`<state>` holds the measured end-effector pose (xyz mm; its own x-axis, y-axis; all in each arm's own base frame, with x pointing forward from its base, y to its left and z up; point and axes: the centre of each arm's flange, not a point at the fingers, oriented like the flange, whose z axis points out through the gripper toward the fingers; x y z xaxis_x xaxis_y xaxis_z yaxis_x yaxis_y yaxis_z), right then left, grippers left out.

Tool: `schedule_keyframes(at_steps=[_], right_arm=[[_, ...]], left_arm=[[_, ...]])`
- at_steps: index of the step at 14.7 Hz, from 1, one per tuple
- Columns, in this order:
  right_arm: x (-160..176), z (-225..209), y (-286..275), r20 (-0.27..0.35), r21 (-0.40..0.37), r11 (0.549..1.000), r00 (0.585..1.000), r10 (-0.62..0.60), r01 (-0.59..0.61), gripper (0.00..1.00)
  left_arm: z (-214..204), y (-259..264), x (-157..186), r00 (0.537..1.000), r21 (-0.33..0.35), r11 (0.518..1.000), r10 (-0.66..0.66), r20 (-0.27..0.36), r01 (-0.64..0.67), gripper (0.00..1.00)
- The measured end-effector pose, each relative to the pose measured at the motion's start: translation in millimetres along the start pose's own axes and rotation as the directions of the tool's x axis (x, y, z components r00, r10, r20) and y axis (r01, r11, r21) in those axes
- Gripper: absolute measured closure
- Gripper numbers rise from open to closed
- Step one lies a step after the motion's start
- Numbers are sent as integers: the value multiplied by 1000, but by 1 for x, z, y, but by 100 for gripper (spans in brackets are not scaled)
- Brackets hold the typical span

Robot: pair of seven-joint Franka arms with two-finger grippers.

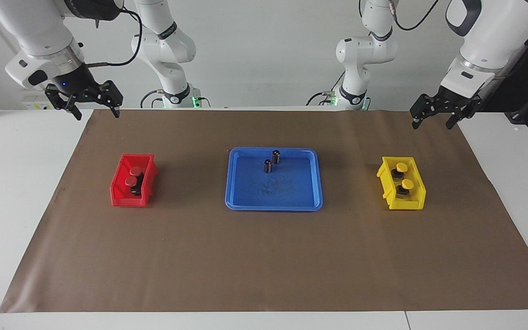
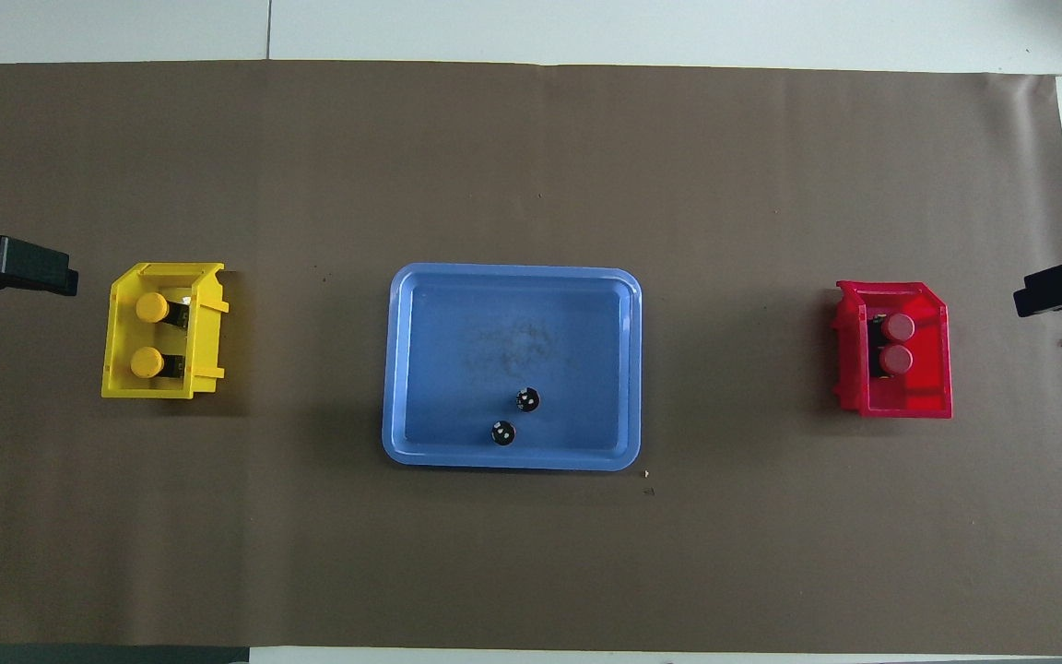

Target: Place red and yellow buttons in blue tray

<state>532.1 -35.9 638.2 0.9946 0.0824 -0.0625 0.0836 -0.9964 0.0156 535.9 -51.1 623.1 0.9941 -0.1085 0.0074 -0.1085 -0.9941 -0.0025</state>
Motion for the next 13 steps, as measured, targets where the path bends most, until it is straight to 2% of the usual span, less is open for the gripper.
schedule_keyframes(at_steps=[10,13], right_arm=[[0,3,0,10,2,1000,1000,0,0,0],[6,17,-4,-35,-4,1000,999,-14,13,2]], left_arm=[[0,0,0,1000,0,1000,0,0,0,0],[0,0,0,1000,0,1000,0,0,0,0]])
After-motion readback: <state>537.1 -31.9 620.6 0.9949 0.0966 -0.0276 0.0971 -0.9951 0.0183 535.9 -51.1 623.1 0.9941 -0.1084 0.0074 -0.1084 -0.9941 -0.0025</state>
